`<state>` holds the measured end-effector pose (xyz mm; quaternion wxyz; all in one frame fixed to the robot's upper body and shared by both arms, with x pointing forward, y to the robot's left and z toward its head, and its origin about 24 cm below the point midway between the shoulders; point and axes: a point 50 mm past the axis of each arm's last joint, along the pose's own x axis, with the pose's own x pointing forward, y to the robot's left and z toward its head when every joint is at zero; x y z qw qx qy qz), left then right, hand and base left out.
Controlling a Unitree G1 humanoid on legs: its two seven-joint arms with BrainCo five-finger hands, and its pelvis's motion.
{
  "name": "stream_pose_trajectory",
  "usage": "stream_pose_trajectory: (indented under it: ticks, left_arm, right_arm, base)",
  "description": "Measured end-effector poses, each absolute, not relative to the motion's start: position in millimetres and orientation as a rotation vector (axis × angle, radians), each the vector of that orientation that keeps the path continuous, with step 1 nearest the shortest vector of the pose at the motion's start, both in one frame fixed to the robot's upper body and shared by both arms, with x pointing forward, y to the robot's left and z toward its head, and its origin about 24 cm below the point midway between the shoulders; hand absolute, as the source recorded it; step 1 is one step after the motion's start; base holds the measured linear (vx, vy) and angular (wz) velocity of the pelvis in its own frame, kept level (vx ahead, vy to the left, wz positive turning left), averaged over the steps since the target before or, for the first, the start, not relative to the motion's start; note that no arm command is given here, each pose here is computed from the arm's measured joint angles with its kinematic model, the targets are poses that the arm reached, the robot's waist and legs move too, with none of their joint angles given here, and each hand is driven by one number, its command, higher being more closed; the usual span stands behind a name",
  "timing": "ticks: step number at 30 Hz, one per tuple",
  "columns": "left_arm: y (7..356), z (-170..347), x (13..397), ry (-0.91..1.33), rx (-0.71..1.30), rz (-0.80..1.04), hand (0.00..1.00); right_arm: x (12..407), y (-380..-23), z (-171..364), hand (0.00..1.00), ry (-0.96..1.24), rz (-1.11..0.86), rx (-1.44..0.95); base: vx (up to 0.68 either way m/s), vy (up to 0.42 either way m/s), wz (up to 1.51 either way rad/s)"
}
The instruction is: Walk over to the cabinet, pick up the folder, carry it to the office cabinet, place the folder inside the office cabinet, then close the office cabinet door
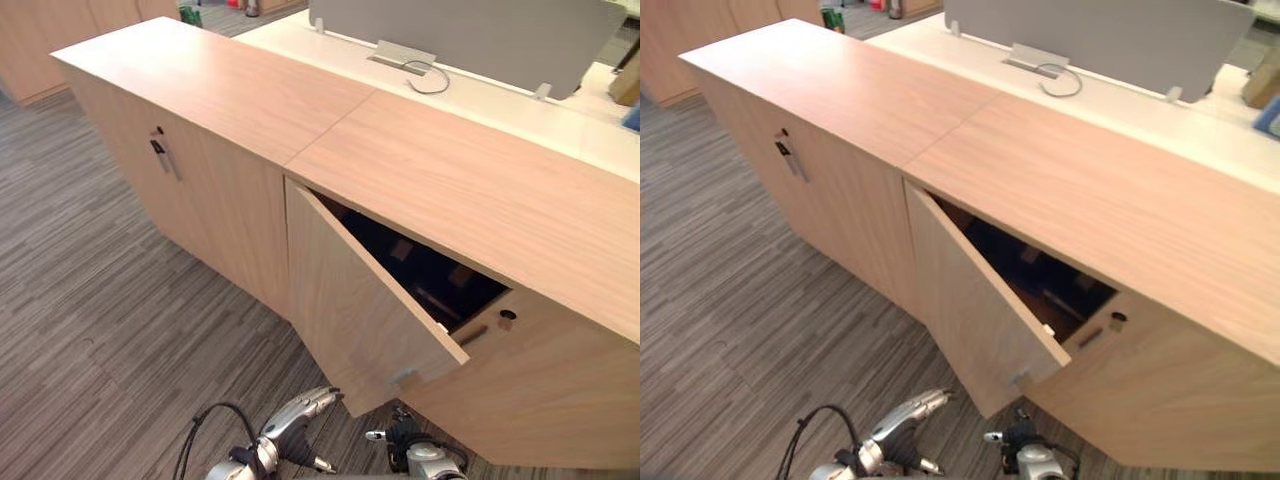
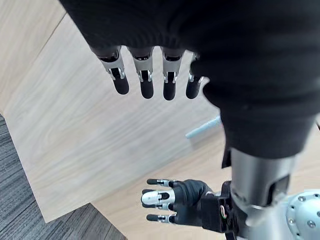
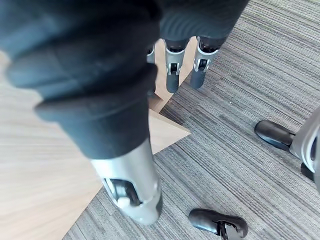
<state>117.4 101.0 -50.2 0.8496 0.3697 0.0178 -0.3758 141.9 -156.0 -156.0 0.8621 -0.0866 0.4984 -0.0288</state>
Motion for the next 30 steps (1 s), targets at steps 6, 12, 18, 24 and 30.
stream_pose_trajectory:
  ticks: [6, 12, 18, 24, 30]
  left_arm:
    - [101.7, -63.9, 115.1, 0.105, 0.780, -0.812, 0.00]
    - [90.8, -73.8, 117.7, 0.148, 0.765, -0.835, 0.00]
    - [78.9, -77.1, 131.2, 0.145, 0.783, -0.867, 0.00]
    - [74.6, -75.6, 157.3, 0.151, 0.794, -0.800, 0.00]
    - [119.7, -102.7, 158.6, 0.440, 0.682, -0.465, 0.00]
  right_arm:
    - [117.7, -162.6, -163.3, 0.00, 1.110, -0.115, -0.160]
    - [102.0, -176.5, -166.4, 0.00, 1.151, -0.260, -0.058]
    - [89.6, -196.8, -167.0, 0.00, 1.165, -0.435, 0.055]
    - [74.4, -218.0, -166.5, 0.00, 1.191, -0.507, 0.044]
    - [68.1, -224.1, -166.2, 0.00, 1.196, -0.542, 0.068]
  base:
    - [-0.03, 0.005, -0.29]
    - [0.02, 0.014, -0.49]
    - [0.04, -0.001, -0.67]
    - [-0.01, -0.010, -0.51]
    - [-0.06, 0.121, -0.84]
